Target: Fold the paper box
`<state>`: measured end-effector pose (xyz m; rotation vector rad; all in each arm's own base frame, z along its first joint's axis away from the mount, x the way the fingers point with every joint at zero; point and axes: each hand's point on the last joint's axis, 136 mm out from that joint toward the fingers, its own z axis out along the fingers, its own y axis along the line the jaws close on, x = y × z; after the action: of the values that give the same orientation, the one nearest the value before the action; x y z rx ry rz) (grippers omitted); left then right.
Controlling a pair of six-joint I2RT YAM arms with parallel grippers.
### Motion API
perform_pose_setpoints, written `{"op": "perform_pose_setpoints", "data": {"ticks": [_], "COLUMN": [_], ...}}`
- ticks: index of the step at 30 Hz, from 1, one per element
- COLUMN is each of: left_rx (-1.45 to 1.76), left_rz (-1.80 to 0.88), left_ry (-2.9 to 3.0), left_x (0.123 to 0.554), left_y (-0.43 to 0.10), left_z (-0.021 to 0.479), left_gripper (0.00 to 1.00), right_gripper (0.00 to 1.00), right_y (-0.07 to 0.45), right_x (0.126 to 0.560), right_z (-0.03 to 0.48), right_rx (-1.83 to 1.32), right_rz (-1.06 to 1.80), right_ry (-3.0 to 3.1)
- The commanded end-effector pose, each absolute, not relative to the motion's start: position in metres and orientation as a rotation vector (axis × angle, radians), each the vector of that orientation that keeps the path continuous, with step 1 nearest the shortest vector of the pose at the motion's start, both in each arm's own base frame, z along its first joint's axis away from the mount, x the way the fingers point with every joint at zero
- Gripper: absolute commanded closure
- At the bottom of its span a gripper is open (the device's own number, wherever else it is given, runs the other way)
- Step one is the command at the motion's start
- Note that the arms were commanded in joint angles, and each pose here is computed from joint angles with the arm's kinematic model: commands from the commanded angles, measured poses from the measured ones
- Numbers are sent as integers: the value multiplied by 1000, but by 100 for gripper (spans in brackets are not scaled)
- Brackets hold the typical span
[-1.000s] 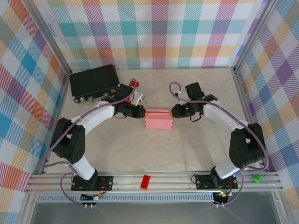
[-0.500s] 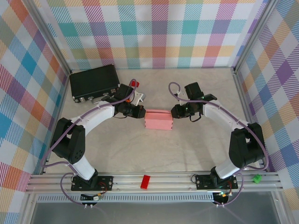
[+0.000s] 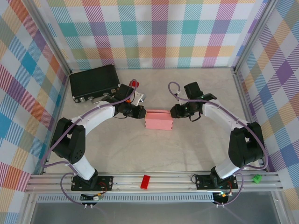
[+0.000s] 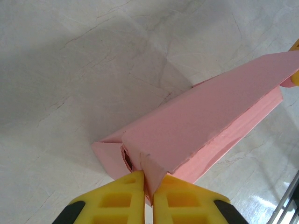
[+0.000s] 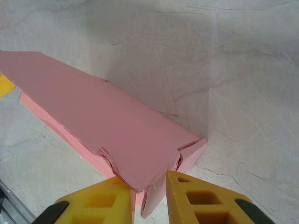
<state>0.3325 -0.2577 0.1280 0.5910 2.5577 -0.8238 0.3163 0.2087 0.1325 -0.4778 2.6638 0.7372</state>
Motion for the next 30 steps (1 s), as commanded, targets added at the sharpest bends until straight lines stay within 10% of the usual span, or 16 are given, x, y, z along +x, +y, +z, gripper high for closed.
{"op": "perform_pose_setpoints", "data": {"ticks": [1, 30], "left_rx": [619, 620], "left_rz": [-825, -814], "left_ry": [2651, 2658], "left_x": [312, 312], "left_y": [-259, -258], "left_z": [108, 107], "left_gripper": [89, 89], "right_gripper": [76, 88], "right_y": [212, 205], "right_x": [312, 308], "right_z": [136, 141], "right_rx": [-490, -478], "right_rz": [746, 700], "right_ry": [2684, 2700]}}
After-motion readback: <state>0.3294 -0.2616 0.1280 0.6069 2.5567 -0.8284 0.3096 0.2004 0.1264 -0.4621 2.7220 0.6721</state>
